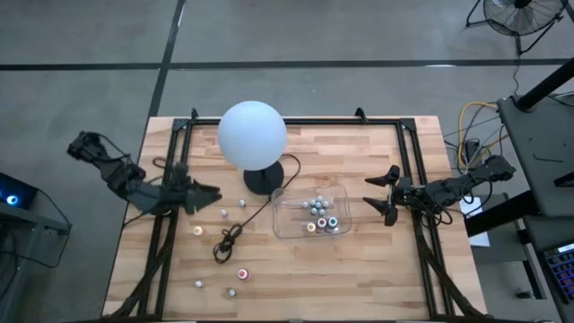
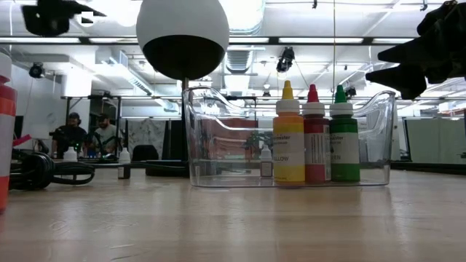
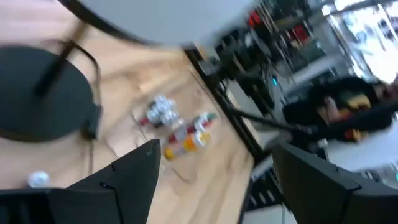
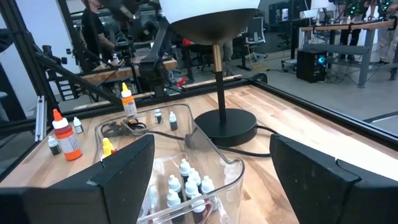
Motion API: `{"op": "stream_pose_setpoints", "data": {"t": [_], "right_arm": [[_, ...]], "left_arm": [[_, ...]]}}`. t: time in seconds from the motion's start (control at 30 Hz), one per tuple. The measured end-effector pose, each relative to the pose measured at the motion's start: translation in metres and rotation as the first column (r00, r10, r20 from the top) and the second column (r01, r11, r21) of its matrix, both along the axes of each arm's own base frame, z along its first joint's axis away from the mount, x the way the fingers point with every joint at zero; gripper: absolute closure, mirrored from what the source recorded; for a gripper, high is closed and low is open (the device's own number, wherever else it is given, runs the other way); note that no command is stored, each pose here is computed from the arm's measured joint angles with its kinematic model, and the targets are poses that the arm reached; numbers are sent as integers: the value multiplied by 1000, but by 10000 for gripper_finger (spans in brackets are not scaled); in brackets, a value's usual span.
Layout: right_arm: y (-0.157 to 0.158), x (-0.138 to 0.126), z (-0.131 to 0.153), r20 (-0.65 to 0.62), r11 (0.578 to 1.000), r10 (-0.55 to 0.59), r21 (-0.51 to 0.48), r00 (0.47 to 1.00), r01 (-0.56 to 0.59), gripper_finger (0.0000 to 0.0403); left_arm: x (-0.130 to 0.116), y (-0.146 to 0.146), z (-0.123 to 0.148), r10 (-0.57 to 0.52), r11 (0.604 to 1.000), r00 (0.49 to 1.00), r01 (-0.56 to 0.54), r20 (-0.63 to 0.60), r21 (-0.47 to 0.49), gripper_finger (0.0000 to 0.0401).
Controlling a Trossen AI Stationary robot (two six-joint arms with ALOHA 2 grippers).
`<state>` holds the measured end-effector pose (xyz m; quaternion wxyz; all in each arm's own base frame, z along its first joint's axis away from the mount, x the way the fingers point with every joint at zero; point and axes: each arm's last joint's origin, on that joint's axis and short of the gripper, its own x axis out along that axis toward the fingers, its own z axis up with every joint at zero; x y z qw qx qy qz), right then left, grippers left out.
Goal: Pick & Place food coloring
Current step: Put the small blue food coloring bottle into the transparent bin
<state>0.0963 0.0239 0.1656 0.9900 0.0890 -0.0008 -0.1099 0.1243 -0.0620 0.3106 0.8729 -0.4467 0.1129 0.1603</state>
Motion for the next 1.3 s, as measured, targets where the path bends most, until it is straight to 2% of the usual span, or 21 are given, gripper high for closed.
{"op": "stream_pose_setpoints", "data": {"t": [0.2, 0.3, 0.4, 0.7, 0.83, 1.03, 1.1, 1.3], "right_arm": [[0, 0, 0, 0, 1000, 0, 0, 1000, 0, 100], [0, 0, 0, 0, 1000, 1, 0, 1000, -1, 103], [0, 0, 0, -1, 1000, 1, 0, 1000, -1, 104], [0, 0, 0, 0, 1000, 1, 0, 1000, -1, 94], [0, 0, 0, 0, 1000, 1, 0, 1000, -1, 92], [0, 0, 0, 0, 1000, 1, 0, 1000, -1, 99], [0, 0, 0, 0, 1000, 1, 0, 1000, -1, 101], [0, 0, 0, -1, 1000, 0, 0, 1000, 0, 96]], "left_arm": [[5, -27, -7, -38, 999, 999, 38, -18, -36, 122], [10, -38, -13, -54, 998, 997, 53, -56, -24, 122], [18, -45, -8, -50, 999, 997, 49, -55, -19, 122], [33, -59, 3, -32, 995, 986, 47, -162, 88, 122], [39, -59, 11, 39, 986, 979, -5, -202, 168, 122], [55, -60, 15, 152, 950, 951, -66, -268, 304, 122], [62, -58, 11, 187, 946, 934, -88, -304, 311, 122], [86, -53, -7, 298, 943, 888, -218, -349, 252, 122]]}}
